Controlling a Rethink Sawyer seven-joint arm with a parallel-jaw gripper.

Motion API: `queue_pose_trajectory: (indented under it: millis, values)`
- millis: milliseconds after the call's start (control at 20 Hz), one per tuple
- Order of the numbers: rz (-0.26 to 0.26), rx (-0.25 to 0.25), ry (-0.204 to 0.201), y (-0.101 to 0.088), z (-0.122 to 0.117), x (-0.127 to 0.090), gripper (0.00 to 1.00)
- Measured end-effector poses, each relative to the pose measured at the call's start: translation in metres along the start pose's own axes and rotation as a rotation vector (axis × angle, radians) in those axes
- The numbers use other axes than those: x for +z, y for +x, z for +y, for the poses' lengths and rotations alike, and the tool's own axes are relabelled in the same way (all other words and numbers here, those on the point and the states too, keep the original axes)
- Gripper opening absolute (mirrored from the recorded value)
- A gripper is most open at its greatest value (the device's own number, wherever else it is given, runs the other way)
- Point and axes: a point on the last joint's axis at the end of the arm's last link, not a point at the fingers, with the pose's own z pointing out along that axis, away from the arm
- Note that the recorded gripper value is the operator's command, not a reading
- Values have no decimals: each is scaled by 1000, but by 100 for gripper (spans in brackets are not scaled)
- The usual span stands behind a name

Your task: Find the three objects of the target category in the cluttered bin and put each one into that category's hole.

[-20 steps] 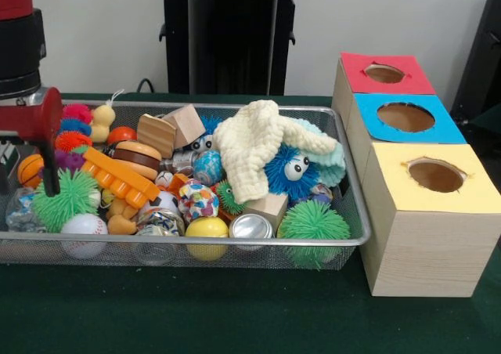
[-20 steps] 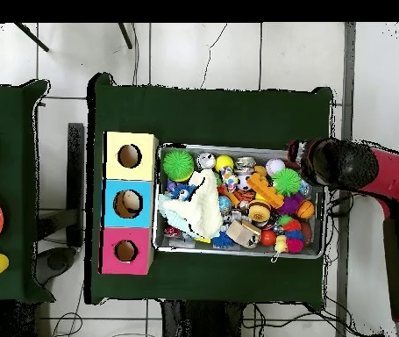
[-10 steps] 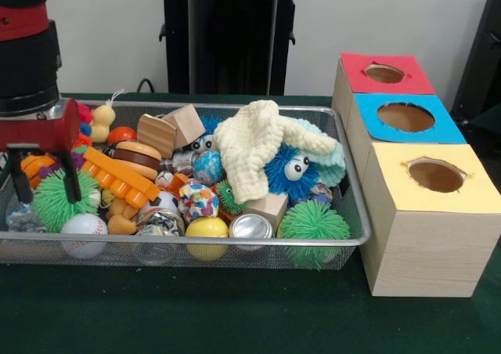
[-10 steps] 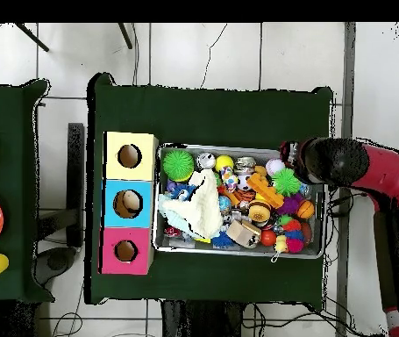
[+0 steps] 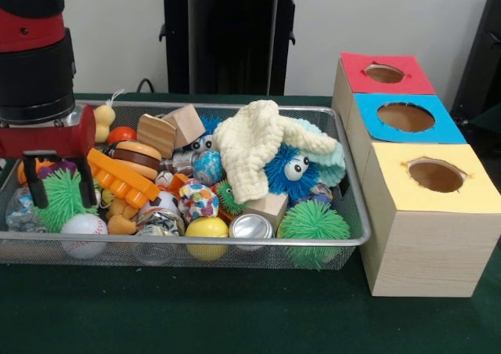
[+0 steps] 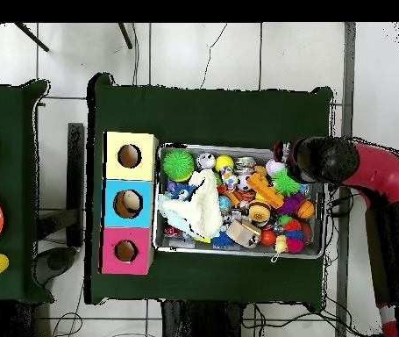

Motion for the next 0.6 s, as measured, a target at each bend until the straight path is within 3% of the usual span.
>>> queue_pose_trajectory:
  millis: [600]
  values:
    - [-17, -14, 17, -9, 4, -14, 100]
